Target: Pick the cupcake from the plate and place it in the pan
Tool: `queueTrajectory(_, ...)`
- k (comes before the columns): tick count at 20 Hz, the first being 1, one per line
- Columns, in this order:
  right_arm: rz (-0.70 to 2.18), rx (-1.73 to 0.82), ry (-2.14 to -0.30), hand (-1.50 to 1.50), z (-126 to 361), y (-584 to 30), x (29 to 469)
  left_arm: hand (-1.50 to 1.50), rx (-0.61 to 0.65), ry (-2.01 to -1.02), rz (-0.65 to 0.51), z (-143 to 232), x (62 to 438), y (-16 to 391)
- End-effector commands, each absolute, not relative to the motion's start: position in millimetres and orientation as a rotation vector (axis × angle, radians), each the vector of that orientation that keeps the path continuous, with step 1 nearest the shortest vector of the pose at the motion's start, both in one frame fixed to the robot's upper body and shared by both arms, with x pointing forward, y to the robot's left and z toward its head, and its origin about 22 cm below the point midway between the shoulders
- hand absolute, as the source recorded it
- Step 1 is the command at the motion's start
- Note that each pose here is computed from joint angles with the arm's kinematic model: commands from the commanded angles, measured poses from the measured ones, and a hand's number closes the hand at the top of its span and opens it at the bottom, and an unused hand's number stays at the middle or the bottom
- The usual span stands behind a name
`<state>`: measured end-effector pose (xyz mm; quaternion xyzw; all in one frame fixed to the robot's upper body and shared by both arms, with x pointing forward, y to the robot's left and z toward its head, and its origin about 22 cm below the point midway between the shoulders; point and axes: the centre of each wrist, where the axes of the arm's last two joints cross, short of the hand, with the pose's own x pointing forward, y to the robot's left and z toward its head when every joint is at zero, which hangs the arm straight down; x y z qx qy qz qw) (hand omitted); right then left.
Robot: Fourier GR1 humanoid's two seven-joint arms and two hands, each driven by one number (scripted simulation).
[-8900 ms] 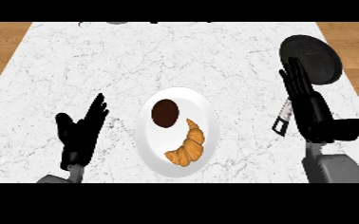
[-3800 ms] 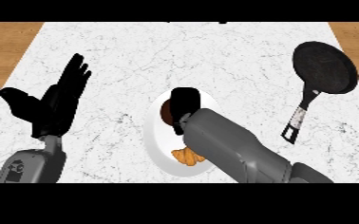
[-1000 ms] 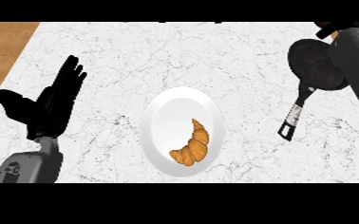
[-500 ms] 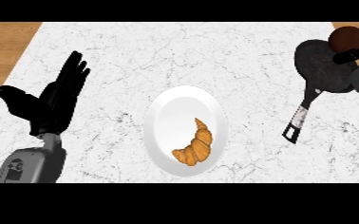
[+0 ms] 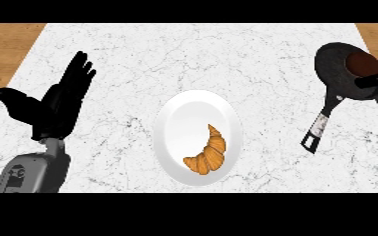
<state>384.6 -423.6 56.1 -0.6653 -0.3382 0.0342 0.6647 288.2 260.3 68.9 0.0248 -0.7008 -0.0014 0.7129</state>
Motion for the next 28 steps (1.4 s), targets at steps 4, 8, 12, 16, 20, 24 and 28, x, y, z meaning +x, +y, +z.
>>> queueTrajectory(4,0.023,-1.35,-0.773,-1.5,34.9,-432.6,367.3,0.0,0.019,-1.549,-0.007,72.4,296.7,249.3)
queueTrajectory(8,-0.06,-1.381,-0.948,-1.5,44.5,-443.6,363.8,0.0,0.053,-1.534,0.022,60.0,284.5,262.3)
queueTrajectory(12,-0.276,-1.352,-1.065,-1.5,36.5,-433.3,364.8,0.0,0.065,-1.534,0.024,64.0,287.2,256.3)
queueTrajectory(16,-0.455,-1.26,-1.182,-1.5,38.8,-450.0,351.4,0.0,0.096,-1.524,0.046,55.0,283.2,273.4)
queueTrajectory(20,-0.505,-1.17,-1.318,-1.5,23.7,-479.5,311.9,0.0,0.12,-1.499,0.069,51.5,277.1,278.5)
queueTrajectory(24,-0.554,-1.064,-1.421,-1.5,-0.8,-485.7,279.7,0.0,0.113,-1.505,0.054,68.7,267.5,279.8)
queueTrajectory(28,-0.49,-1.012,-1.456,-1.5,-12.2,-485.9,247.7,0.0,0.129,-1.499,0.055,53.1,258.2,272.1)
